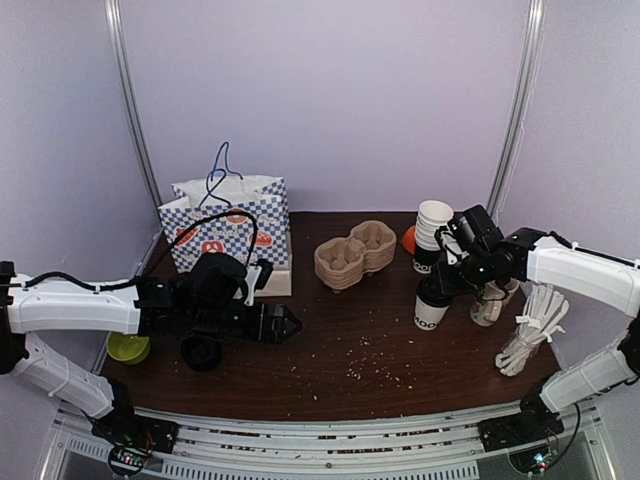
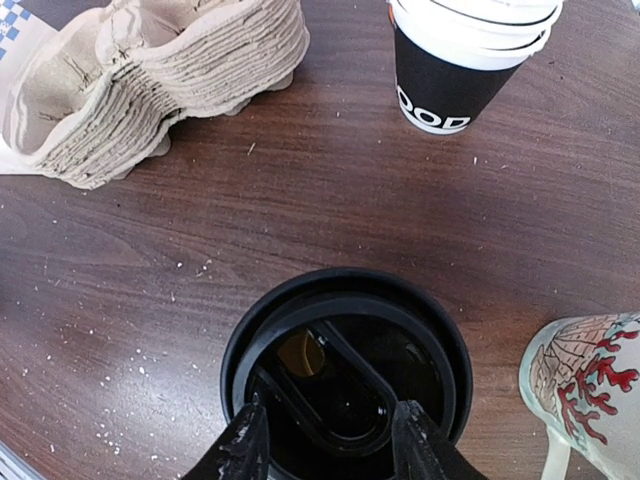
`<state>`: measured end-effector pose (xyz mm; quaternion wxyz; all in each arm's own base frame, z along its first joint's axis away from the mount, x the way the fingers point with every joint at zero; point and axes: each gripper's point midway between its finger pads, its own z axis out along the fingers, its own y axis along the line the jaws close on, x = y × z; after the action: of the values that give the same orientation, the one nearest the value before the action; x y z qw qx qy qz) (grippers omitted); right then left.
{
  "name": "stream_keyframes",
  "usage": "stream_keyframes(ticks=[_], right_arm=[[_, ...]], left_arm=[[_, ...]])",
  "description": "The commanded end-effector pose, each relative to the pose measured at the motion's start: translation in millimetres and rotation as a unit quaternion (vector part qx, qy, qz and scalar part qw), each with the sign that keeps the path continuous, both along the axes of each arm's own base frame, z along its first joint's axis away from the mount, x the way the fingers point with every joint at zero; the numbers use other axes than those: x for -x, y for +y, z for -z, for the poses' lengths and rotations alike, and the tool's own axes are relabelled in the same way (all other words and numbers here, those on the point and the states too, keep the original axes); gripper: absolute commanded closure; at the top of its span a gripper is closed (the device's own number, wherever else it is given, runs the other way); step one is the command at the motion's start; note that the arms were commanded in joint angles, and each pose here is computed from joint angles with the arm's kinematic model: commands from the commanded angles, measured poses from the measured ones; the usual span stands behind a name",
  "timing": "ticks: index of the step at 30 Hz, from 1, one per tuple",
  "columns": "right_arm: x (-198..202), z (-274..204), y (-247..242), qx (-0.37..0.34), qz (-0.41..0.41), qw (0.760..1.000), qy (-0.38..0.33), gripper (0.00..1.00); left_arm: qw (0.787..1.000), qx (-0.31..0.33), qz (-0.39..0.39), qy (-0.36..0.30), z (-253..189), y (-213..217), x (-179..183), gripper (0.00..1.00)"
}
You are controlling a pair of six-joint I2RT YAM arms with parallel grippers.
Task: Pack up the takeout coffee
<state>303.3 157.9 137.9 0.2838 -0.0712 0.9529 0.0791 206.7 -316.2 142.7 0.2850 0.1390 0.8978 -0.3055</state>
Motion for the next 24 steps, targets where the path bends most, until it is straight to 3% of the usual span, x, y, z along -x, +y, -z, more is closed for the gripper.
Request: stream_keyframes(ticks=[1,9,17,24], right_arm=[[22.3,40.9,-14.1,0.027,0.010,0.998,0.059,0.57],[32.8,53.5,-19.5,0.039,0.006,0.996,0.080,0.58],[5.1,-26.4,-5.2,-0.017,0.022,1.000,-0.005,0.20],[-11.1,-100.9,11.6,-0.070,0.013,0.995,-0.062,0.09]], left_arm=[[1.000,0.022,-0.005,-0.016,-12.3,-3.7,-4.6,0.05],[1.000,0.022,-0.006,-0.017,-12.5,-2.2,-3.9,0.05],[0.999,0.025,-0.012,-0.029,-21.9,-0.9,-7.0,0.03],[0.998,0.023,-0.032,-0.052,-39.4,9.8,-12.3,0.02]])
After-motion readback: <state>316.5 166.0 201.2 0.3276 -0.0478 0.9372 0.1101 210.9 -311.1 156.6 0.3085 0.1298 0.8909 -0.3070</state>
